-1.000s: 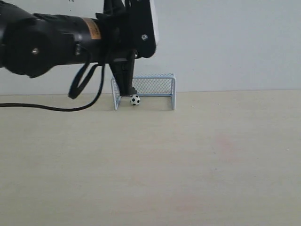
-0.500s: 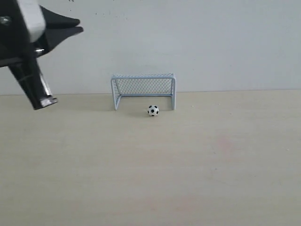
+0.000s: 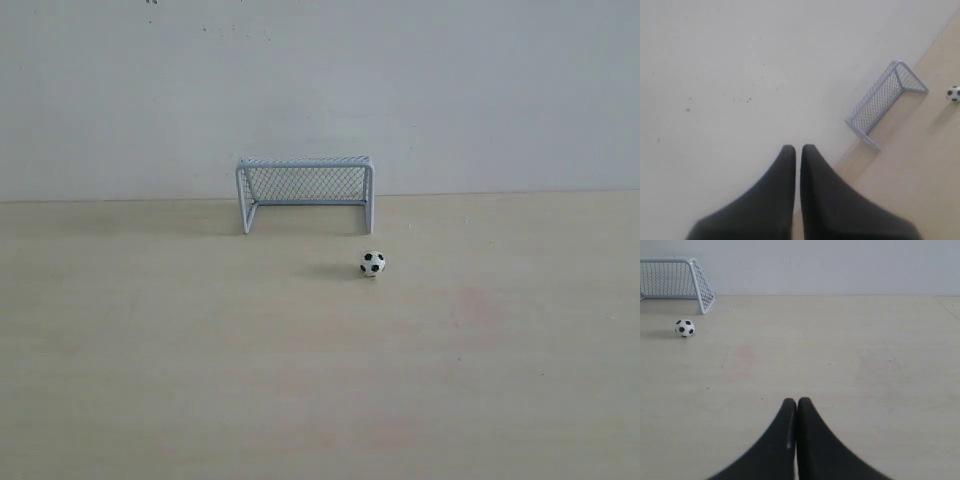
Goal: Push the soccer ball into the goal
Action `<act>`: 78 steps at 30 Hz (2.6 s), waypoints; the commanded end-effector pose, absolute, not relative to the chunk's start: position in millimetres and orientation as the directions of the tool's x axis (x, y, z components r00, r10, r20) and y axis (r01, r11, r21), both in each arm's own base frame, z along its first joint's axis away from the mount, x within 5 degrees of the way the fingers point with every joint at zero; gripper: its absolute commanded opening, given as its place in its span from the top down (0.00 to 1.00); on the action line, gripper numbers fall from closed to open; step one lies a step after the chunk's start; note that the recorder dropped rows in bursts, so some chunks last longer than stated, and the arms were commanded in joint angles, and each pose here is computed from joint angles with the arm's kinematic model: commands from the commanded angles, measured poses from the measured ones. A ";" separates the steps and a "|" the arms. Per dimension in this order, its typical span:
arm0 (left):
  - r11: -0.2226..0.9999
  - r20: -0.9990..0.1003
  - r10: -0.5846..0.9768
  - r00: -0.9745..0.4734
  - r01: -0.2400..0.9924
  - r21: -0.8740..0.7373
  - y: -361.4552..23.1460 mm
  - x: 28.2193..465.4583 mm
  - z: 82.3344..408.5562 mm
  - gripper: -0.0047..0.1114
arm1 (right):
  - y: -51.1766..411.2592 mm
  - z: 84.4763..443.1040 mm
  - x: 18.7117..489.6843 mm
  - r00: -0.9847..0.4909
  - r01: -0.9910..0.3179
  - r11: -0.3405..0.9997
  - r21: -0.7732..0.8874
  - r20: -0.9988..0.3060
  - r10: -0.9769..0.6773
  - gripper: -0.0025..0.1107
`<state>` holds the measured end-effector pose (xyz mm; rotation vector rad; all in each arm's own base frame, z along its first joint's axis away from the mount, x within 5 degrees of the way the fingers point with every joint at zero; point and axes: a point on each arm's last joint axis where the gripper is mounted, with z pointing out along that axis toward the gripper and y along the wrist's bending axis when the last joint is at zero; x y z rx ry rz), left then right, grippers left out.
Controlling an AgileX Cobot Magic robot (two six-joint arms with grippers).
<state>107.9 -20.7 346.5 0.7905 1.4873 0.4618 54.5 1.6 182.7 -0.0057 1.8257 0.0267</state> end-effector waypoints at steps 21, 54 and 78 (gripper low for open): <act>0.911 -0.913 0.405 -0.049 -0.058 0.407 21.0 -4.6 329.2 0.92 | 1.4 183.6 54.5 -0.242 -0.016 1.000 0.011 -0.970 0.006 0.98; 0.996 -0.997 -0.053 0.049 -0.071 -0.056 1.7 45.3 251.2 0.92 | 1.4 183.6 54.5 -0.242 -0.016 1.000 0.011 -0.970 0.006 0.98; 0.999 -0.996 -0.053 -0.078 -0.006 -0.052 -0.7 56.2 198.1 0.92 | 1.4 183.6 54.5 -0.242 -0.016 1.000 0.011 -0.970 0.006 0.98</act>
